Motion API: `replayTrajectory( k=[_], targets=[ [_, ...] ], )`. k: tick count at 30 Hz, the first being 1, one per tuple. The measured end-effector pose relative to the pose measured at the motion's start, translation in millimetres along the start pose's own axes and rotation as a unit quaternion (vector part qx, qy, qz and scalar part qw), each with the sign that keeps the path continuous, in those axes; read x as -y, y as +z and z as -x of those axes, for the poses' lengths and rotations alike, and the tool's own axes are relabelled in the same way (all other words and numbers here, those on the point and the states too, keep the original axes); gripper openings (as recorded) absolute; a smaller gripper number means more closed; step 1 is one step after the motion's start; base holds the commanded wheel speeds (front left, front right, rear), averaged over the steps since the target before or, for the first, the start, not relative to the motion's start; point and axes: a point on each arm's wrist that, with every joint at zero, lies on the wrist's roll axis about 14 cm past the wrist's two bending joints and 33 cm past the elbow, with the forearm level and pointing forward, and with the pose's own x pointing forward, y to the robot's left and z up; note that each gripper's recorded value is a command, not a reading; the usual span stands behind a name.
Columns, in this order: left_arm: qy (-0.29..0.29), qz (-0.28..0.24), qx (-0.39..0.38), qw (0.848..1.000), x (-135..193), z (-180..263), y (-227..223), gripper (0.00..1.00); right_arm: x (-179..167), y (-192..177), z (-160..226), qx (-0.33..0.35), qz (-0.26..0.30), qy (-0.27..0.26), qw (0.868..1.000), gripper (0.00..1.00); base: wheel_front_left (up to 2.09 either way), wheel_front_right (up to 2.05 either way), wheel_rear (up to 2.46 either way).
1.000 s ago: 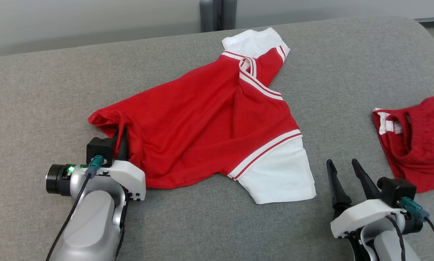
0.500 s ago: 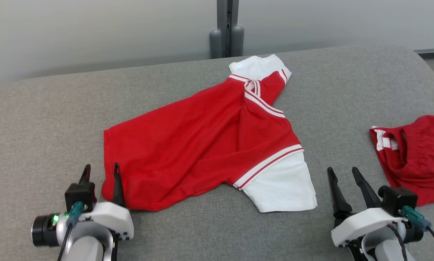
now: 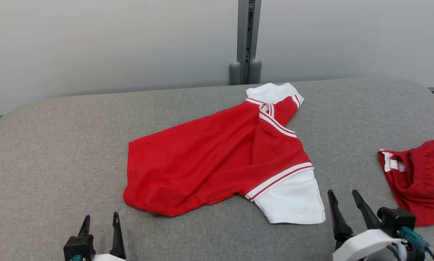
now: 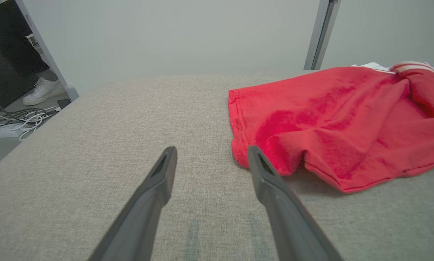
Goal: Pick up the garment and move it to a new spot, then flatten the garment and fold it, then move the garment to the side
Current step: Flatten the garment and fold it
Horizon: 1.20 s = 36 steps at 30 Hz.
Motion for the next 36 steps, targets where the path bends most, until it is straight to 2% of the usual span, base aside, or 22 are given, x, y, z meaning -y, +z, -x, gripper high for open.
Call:
replayTrajectory(
  k=[10,19,20,21,22,25,27,28,30,33,36],
  targets=[
    [-0.023,0.010,-0.008,1.000,17,-10,-3,1.00,5,-41,-6,-0.068,0.012,-0.003,0.998,1.00,0.00,0.00,0.00],
    [-0.021,0.015,-0.021,0.999,20,-17,-10,1.00,-5,-95,-10,-0.161,0.015,0.017,0.987,1.00,0.00,0.00,0.00],
    [-0.020,0.015,-0.021,0.999,19,-18,-10,1.00,-5,-96,-12,-0.164,0.015,0.019,0.986,0.90,0.00,0.00,0.00],
    [-0.019,0.015,-0.021,0.999,19,-18,-10,1.00,-5,-95,-13,-0.163,0.014,0.019,0.986,0.90,0.00,0.00,0.00],
    [-0.017,0.015,-0.021,1.000,18,-18,-10,1.00,-6,-94,-15,-0.161,0.013,0.019,0.987,0.00,0.00,0.00,0.00],
    [-0.019,0.016,-0.018,1.000,20,-19,-8,1.00,-6,-76,-25,-0.132,-0.004,0.013,0.991,0.00,0.00,0.00,0.00],
    [-0.023,0.017,-0.015,0.999,22,-20,-6,1.00,-2,-39,-40,-0.072,-0.017,0.006,0.997,0.00,0.00,0.00,0.00],
    [-0.023,0.017,-0.015,0.999,22,-20,-6,1.00,-2,-39,-40,-0.072,-0.017,0.006,0.997,0.00,0.00,0.00,0.00],
    [-0.028,0.020,-0.013,0.999,26,-21,-4,1.00,5,6,-53,-0.002,-0.011,0.004,1.000,0.00,0.00,0.00,0.00],
    [-0.036,0.022,-0.012,0.999,32,-19,-3,1.00,10,53,-53,0.068,-0.003,0.001,0.998,0.00,0.00,0.00,0.00],
    [-0.044,0.026,-0.011,0.999,37,-17,-2,1.00,18,75,-44,0.102,0.002,-0.008,0.995,0.00,0.00,0.00,0.00]
  ],
)
